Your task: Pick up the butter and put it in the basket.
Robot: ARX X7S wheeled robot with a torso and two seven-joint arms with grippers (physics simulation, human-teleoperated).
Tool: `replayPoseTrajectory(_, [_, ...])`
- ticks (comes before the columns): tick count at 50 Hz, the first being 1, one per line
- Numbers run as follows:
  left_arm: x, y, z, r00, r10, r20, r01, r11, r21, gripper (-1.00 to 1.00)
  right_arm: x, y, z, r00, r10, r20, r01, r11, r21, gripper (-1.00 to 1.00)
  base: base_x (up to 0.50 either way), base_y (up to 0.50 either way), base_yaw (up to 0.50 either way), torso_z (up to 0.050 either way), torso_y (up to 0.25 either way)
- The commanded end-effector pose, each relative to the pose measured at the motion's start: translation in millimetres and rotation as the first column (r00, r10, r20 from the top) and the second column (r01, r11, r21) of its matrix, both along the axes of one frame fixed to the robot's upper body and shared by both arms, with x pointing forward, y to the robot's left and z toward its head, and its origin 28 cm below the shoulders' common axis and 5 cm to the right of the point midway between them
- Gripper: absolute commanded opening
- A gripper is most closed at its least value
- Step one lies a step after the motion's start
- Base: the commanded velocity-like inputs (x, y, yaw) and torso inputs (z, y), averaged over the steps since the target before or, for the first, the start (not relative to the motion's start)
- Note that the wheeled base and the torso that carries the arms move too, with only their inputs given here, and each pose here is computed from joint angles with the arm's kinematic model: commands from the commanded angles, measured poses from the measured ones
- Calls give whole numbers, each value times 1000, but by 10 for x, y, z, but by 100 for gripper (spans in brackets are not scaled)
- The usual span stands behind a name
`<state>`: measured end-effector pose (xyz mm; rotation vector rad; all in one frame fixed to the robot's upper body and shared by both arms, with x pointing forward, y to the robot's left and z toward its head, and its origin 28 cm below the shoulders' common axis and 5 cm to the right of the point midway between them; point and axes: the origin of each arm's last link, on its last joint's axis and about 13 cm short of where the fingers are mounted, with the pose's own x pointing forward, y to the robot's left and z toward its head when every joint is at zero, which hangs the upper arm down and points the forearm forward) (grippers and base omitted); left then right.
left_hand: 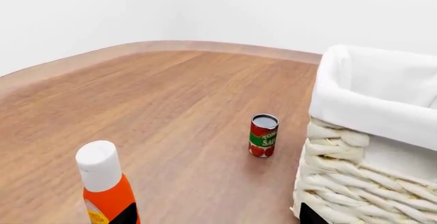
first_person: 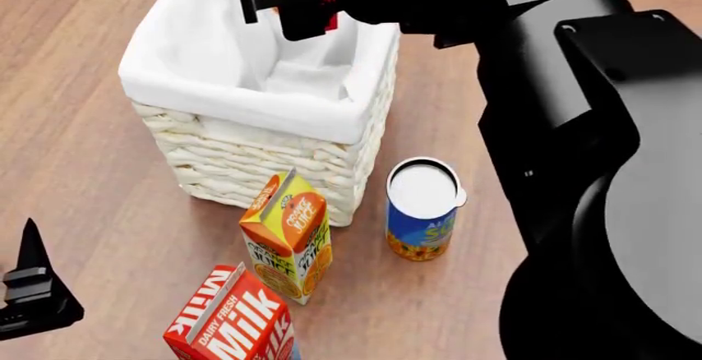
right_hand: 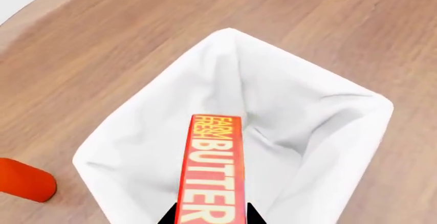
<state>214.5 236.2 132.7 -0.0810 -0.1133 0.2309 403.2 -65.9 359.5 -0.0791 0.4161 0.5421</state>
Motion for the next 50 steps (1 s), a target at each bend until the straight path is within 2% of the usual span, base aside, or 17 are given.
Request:
replayPoseTrajectory(1, [-7,-6,-3,1000,2,-4,-2,1000,3,100,-13,49,39,998,70,4,-71,996,48,-100,0,0,3,0,10])
replayPoseTrajectory(43, [-28,-7,33,1000,11,-5,-11,1000,-7,100,8,62,-33,996,94,-2,-94,994,47,-100,0,0,0,0,1])
replayPoseTrajectory(44, [-28,-7,32,1000,11,-4,-11,1000,-8,100,9,60,-39,995,96,-3,-96,995,42,100,0,0,0,0,0])
replayPoseTrajectory(50, [-25,2,41,1000,13,-1,-13,1000,-12,100,20,60,-12,995,101,28,-102,994,43,100,0,0,0,0,2])
